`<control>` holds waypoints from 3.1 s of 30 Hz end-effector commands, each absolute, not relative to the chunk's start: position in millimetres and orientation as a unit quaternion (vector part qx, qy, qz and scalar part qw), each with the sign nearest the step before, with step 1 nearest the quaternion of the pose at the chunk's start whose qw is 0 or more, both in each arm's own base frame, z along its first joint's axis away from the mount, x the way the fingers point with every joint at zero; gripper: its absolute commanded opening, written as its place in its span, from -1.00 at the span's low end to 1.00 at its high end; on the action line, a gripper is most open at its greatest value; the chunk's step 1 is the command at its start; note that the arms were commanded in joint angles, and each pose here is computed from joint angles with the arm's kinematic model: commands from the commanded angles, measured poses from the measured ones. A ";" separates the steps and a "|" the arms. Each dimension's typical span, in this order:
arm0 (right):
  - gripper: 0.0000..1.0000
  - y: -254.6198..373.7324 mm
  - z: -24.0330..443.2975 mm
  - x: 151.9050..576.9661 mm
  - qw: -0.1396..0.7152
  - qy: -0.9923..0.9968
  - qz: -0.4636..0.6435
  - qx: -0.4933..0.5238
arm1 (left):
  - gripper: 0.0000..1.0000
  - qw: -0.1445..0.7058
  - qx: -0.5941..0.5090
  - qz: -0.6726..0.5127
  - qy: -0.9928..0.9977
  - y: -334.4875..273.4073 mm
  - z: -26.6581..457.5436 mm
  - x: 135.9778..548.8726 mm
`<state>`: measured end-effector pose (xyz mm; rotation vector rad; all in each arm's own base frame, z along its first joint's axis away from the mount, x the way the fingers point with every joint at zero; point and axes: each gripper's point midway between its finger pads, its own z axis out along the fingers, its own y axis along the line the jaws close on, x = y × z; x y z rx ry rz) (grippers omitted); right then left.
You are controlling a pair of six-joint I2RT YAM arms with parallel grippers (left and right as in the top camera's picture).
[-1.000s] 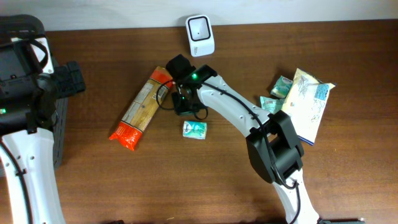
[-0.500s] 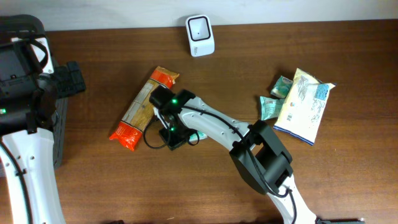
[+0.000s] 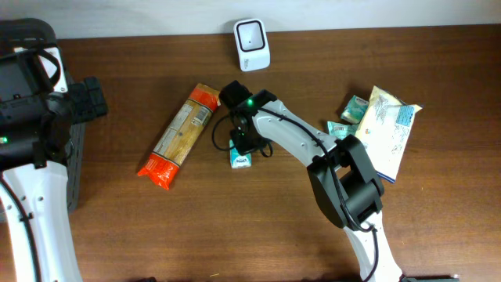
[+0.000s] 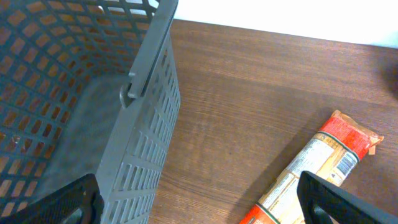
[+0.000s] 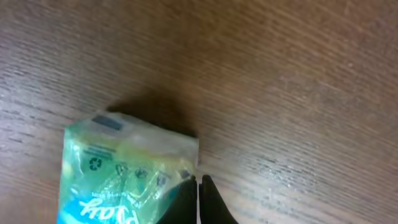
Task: Scan the item barcode
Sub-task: 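Reach the right gripper to the small green box and grasp it, then lift the green box and hold it under the scanner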
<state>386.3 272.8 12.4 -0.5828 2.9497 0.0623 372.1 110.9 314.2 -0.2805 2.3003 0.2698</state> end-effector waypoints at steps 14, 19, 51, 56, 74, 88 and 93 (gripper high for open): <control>0.17 272.7 73.5 387.3 -0.008 0.962 0.188 -0.198 | 0.99 0.400 -0.117 0.109 0.902 112.9 319.8 371.5; 0.01 280.0 38.9 360.6 -0.051 0.955 0.214 -0.201 | 0.99 0.400 -0.117 0.109 0.902 112.9 319.8 371.5; -0.92 260.2 231.5 379.8 -0.033 0.704 0.700 -0.117 | 0.98 0.400 -0.117 0.109 0.902 113.1 319.7 371.4; -0.92 259.2 231.5 380.5 -0.043 0.706 0.699 -0.105 | 0.98 0.400 -0.117 0.109 0.902 112.9 319.8 371.5; -0.92 260.7 234.3 387.4 -0.016 0.701 0.701 -0.131 | 0.98 0.400 -0.117 0.109 0.902 112.9 319.8 371.5; -0.92 266.4 205.3 402.6 0.029 0.760 0.635 -0.134 | 0.99 0.400 -0.117 0.109 0.902 113.1 319.8 371.5; -0.92 279.9 144.5 407.4 0.064 0.866 0.477 -0.137 | 0.98 0.400 -0.117 0.109 0.902 112.9 319.8 371.5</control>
